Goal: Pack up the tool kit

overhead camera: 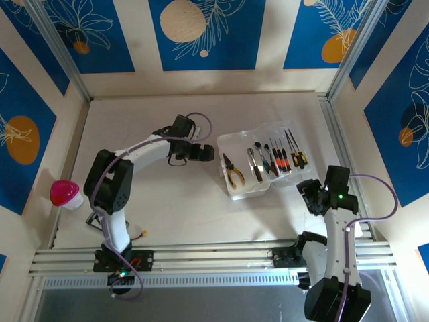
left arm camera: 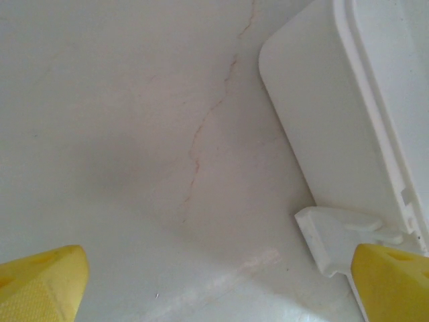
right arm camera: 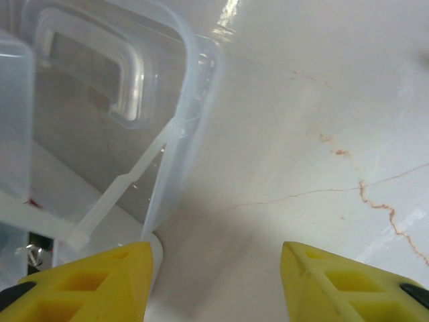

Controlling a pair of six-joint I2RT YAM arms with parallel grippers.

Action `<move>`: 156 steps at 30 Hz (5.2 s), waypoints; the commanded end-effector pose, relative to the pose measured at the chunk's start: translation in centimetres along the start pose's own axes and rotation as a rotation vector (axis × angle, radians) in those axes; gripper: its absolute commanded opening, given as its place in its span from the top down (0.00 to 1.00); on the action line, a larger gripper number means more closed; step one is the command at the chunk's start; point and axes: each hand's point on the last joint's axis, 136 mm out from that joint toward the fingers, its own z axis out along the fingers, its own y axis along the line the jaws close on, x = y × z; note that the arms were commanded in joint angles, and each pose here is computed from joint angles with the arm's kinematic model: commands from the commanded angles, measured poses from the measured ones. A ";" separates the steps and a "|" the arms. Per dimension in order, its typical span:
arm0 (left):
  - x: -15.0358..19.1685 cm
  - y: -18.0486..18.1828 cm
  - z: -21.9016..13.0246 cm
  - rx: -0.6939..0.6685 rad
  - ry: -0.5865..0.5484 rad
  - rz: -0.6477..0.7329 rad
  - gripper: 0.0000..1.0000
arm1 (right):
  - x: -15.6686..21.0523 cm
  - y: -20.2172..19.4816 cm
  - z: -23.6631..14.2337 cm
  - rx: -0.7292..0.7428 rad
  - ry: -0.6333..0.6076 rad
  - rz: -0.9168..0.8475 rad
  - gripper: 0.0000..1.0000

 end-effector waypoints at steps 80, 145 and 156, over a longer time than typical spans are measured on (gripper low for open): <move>1.4 -4.0 5.6 0.126 0.093 -0.010 0.00 | -0.3 15.4 -4.0 -0.005 -0.430 -0.720 1.00; 2.4 -3.6 8.9 -0.077 -0.350 0.565 0.00 | 5.4 27.8 9.2 -0.461 0.377 -0.855 0.01; 1.1 0.2 8.4 -0.224 -0.338 0.385 0.00 | 6.8 28.1 9.1 -0.475 0.407 -0.893 0.01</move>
